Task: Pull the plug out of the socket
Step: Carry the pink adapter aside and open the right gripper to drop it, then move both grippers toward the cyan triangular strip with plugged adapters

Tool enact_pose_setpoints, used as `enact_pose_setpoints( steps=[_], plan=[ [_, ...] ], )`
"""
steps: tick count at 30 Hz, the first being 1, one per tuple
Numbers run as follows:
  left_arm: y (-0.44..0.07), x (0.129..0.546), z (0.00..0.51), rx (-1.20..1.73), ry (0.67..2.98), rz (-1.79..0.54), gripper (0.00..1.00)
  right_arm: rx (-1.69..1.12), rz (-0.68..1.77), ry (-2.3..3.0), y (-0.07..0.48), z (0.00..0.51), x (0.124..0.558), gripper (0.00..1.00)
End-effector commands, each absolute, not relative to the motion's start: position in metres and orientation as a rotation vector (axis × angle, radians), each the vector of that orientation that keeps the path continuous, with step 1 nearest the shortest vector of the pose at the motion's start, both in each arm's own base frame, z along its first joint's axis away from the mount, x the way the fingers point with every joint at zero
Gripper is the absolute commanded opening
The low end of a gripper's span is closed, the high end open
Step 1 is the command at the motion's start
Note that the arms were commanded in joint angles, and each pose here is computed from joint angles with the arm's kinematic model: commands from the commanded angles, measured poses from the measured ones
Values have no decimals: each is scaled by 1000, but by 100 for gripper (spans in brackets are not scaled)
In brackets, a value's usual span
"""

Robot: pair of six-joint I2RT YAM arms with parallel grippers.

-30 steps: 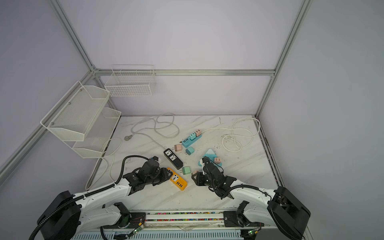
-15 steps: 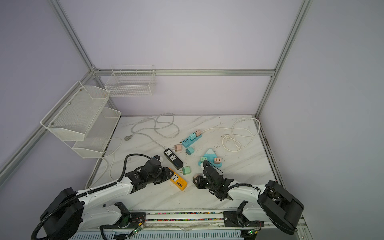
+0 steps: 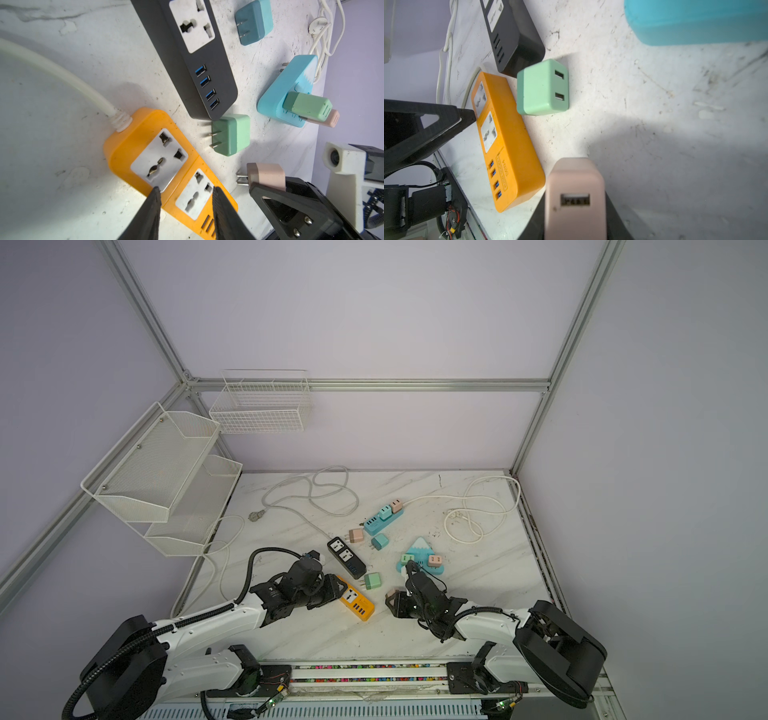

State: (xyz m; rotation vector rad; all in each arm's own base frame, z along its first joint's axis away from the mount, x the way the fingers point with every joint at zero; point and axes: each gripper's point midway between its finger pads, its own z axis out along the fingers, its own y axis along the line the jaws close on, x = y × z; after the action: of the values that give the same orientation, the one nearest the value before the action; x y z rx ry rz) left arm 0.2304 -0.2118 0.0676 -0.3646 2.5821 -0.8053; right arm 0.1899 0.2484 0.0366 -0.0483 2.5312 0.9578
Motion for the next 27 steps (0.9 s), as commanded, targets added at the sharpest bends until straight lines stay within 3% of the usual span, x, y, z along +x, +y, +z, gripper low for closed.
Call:
enact_pose_setpoints(
  steps=[1, 15, 27],
  plan=[
    [-228, 251, 113, -309, 2472, -870, 42, -20, 912, 2541, 241, 34, 192, 40],
    [-227, 258, 136, -264, 2427, -846, 43, -6, 824, 2551, 233, 48, 197, 71],
    [-242, 273, 165, -165, 2377, -862, 43, 60, 794, 2507, 226, 81, 204, 87]
  ],
)
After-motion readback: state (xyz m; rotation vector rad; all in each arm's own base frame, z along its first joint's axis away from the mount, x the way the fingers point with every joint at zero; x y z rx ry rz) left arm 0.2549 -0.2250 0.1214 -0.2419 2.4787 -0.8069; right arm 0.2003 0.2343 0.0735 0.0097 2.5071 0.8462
